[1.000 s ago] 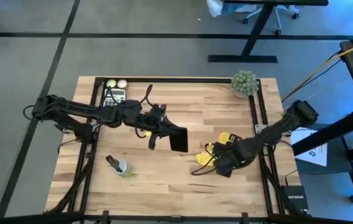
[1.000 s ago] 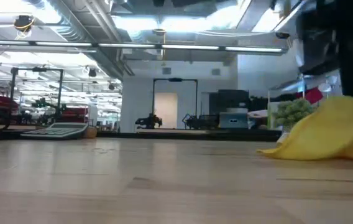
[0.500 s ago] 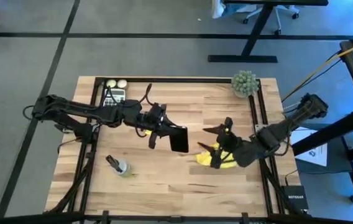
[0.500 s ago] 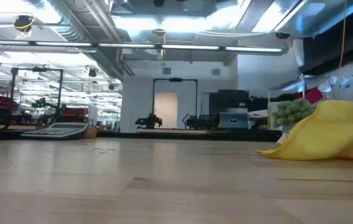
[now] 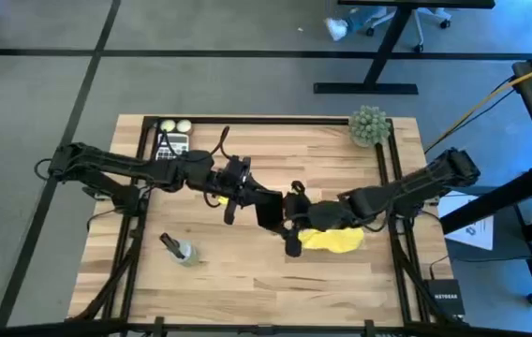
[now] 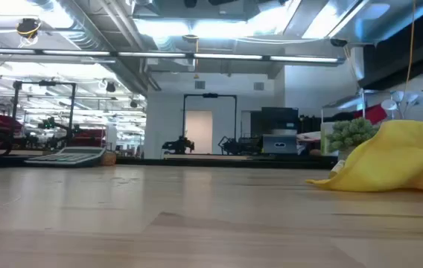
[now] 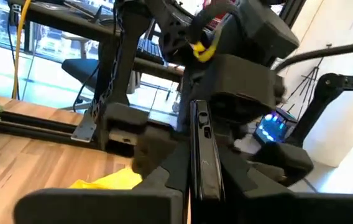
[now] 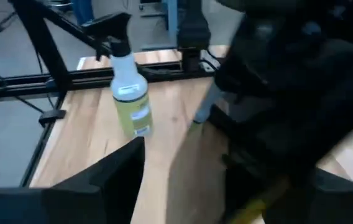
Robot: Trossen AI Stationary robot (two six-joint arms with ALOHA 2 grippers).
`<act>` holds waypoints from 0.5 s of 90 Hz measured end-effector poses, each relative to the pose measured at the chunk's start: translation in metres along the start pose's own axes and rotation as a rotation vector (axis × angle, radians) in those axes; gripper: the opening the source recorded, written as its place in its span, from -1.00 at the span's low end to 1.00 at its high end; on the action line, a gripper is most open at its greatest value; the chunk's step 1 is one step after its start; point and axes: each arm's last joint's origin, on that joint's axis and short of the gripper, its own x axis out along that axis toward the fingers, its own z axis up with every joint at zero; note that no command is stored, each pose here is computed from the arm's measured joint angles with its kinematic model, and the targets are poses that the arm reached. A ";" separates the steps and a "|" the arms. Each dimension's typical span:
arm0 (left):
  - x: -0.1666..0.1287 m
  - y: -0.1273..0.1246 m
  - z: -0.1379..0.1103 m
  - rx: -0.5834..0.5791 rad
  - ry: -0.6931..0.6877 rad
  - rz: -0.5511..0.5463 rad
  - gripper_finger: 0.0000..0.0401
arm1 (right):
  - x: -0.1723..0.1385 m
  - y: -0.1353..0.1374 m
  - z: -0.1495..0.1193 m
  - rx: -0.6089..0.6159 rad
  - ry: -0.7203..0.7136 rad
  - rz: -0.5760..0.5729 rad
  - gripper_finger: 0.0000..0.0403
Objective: Apply microfiber cloth
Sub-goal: Wipe the back of the cellphone with a microfiber cloth
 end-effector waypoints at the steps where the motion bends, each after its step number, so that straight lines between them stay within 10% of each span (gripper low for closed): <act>1: 0.000 0.000 0.000 0.002 0.000 0.000 -0.87 | 0.000 0.000 0.000 -0.008 0.000 -0.004 0.05; 21: 0.000 0.000 0.000 0.043 0.006 -0.006 -0.84 | -0.002 -0.003 -0.004 -0.108 0.041 -0.063 -0.85; 45: 0.000 0.010 -0.014 0.145 0.133 0.099 -0.75 | -0.026 -0.019 -0.017 -0.155 0.260 -0.166 -0.94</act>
